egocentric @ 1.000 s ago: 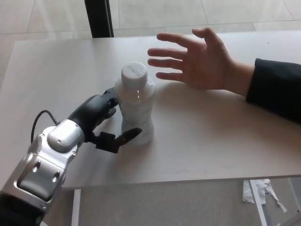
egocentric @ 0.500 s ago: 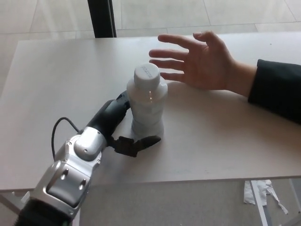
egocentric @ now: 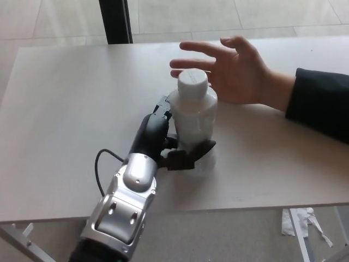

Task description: Pick up a bottle and hand it

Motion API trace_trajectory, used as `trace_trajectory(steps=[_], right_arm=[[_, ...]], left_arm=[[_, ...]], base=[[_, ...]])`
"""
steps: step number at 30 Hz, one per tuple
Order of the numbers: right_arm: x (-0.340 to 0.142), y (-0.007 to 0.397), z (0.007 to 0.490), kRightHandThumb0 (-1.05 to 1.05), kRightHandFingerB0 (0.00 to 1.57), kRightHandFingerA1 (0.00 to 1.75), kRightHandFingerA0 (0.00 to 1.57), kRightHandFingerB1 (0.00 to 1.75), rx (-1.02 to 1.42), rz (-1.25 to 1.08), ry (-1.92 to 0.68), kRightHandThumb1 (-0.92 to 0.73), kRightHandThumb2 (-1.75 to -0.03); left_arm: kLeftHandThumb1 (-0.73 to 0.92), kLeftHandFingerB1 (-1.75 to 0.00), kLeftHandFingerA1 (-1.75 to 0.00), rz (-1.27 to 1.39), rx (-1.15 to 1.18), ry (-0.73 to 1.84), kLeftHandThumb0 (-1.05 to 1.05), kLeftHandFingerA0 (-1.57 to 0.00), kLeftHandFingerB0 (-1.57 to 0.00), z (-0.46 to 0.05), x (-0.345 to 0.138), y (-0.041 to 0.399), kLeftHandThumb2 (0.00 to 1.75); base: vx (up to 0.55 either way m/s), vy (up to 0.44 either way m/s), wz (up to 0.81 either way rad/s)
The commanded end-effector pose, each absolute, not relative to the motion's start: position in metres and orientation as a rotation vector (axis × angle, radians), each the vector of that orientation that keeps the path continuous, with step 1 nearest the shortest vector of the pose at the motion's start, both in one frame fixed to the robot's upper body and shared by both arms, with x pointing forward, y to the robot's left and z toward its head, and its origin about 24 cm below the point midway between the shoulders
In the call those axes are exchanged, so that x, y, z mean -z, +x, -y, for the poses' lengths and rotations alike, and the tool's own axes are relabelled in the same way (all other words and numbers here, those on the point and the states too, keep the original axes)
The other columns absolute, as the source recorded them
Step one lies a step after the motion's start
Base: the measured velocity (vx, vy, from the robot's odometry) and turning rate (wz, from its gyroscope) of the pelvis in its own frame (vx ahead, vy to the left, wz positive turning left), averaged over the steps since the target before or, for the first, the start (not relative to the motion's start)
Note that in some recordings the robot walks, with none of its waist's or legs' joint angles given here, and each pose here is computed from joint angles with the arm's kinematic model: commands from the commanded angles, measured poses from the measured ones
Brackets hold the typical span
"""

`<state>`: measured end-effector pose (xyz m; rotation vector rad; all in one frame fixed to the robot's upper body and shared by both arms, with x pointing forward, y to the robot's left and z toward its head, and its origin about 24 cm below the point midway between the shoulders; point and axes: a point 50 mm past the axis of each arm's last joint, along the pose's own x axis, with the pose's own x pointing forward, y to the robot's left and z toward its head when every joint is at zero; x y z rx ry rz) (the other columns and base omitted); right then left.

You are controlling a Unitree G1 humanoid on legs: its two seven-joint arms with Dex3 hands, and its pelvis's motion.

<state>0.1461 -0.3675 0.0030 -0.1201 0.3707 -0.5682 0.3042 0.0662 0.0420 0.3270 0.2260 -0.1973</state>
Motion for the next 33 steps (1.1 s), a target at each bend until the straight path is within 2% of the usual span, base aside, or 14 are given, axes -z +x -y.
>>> trace_trajectory(steps=[1, 2, 3, 4, 6, 7, 13, 14, 20, 22, 24, 26, 30, 33], right_arm=[[-0.008, 0.15, 0.367, -0.76, 0.28, 1.46, 1.34, 0.59, 0.565, -0.349, -0.142, -0.47, -0.84], [-0.008, 0.15, 0.367, -0.76, 0.28, 1.46, 1.34, 0.59, 0.565, -0.348, -0.143, -0.47, -0.84], [-0.008, 0.15, 0.368, -0.77, 0.29, 1.47, 1.34, 0.6, 0.568, -0.346, -0.137, -0.47, -0.84], [-0.008, 0.151, 0.368, -0.77, 0.31, 1.47, 1.34, 0.61, 0.576, -0.34, -0.126, -0.47, -0.84], [-0.009, 0.15, 0.37, -0.76, 0.31, 1.46, 1.32, 0.61, 0.584, -0.339, -0.132, -0.48, -0.84], [-0.008, 0.15, 0.371, -0.68, 0.35, 1.56, 1.27, 0.57, 0.59, -0.338, -0.132, -0.6, -0.61], [-0.006, 0.147, 0.374, -0.66, 0.34, 1.56, 1.25, 0.57, 0.597, -0.355, -0.149, -0.62, -0.61], [-0.007, 0.147, 0.373, -0.67, 0.34, 1.55, 1.25, 0.58, 0.591, -0.345, -0.164, -0.61, -0.61], [-0.009, 0.147, 0.372, -0.67, 0.32, 1.53, 1.26, 0.56, 0.585, -0.353, -0.18, -0.63, -0.61], [-0.01, 0.148, 0.373, -0.66, 0.33, 1.53, 1.28, 0.57, 0.598, -0.354, -0.173, -0.63, -0.61], [-0.01, 0.149, 0.374, -0.65, 0.34, 1.52, 1.26, 0.56, 0.598, -0.354, -0.171, -0.62, -0.61], [-0.011, 0.151, 0.373, -0.66, 0.34, 1.53, 1.27, 0.56, 0.593, -0.353, -0.18, -0.62, -0.61], [-0.012, 0.152, 0.373, -0.65, 0.33, 1.58, 1.27, 0.58, 0.583, -0.349, -0.168, -0.62, -0.61], [-0.011, 0.152, 0.373, -0.66, 0.34, 1.56, 1.28, 0.58, 0.579, -0.349, -0.158, -0.6, -0.6]], left_arm=[[0.79, -0.66, -1.34, -0.082, -0.35, 0.123, -0.19, -1.1, -0.79, -0.063, -0.039, 0.295, 0.8], [0.79, -0.66, -1.34, -0.082, -0.352, 0.122, -0.19, -1.1, -0.79, -0.063, -0.039, 0.295, 0.8], [0.55, -1.37, -1.57, -0.064, -0.337, 0.117, -0.08, -1.06, -1.0, -0.062, -0.038, 0.294, 1.23], [0.52, -1.48, -1.62, -0.054, -0.329, 0.117, -0.07, -1.03, -0.97, -0.061, -0.038, 0.295, 1.33], [0.55, -1.54, -1.7, -0.045, -0.325, 0.104, -0.09, -1.0, -0.88, -0.061, -0.037, 0.295, 1.32], [0.56, -1.6, -1.74, -0.038, -0.324, 0.091, -0.12, -1.01, -0.86, -0.062, -0.037, 0.295, 1.36], [0.54, -1.56, -1.73, -0.012, -0.335, 0.082, -0.12, -1.02, -0.86, -0.067, -0.036, 0.297, 1.37], [0.54, -1.56, -1.66, -0.009, -0.351, 0.103, -0.12, -1.03, -0.86, -0.071, -0.037, 0.299, 1.26], [0.5, -1.56, -1.62, 0.043, -0.306, 0.141, -0.09, -1.06, -0.89, -0.081, -0.046, 0.311, 1.25], [0.56, -1.54, -1.59, 0.079, -0.286, 0.19, -0.11, -1.07, -0.88, -0.081, -0.06, 0.321, 1.15], [0.53, -1.53, -1.58, 0.126, -0.257, 0.223, -0.07, -1.07, -0.88, -0.082, -0.079, 0.335, 1.22], [0.55, -1.51, -1.57, 0.151, -0.246, 0.225, -0.08, -1.07, -0.89, -0.083, -0.09, 0.342, 1.16], [0.45, -1.48, -1.58, 0.205, -0.206, 0.266, -0.11, -1.05, -0.92, -0.076, -0.117, 0.36, 1.25], [0.48, -1.42, -1.56, 0.205, -0.161, 0.324, -0.1, -0.99, -0.89, -0.061, -0.135, 0.371, 1.2]], base=[[0.0, 0.0, 0.0], [0.0, 0.0, 0.0], [0.0, 0.0, 0.0], [0.0, 0.0, 0.0], [0.0, 0.0, 0.0], [0.0, 0.0, 0.0], [0.0, 0.0, 0.0], [0.0, 0.0, 0.0], [0.0, 0.0, 0.0], [0.0, 0.0, 0.0], [0.0, 0.0, 0.0], [0.0, 0.0, 0.0], [0.0, 0.0, 0.0], [0.0, 0.0, 0.0]])
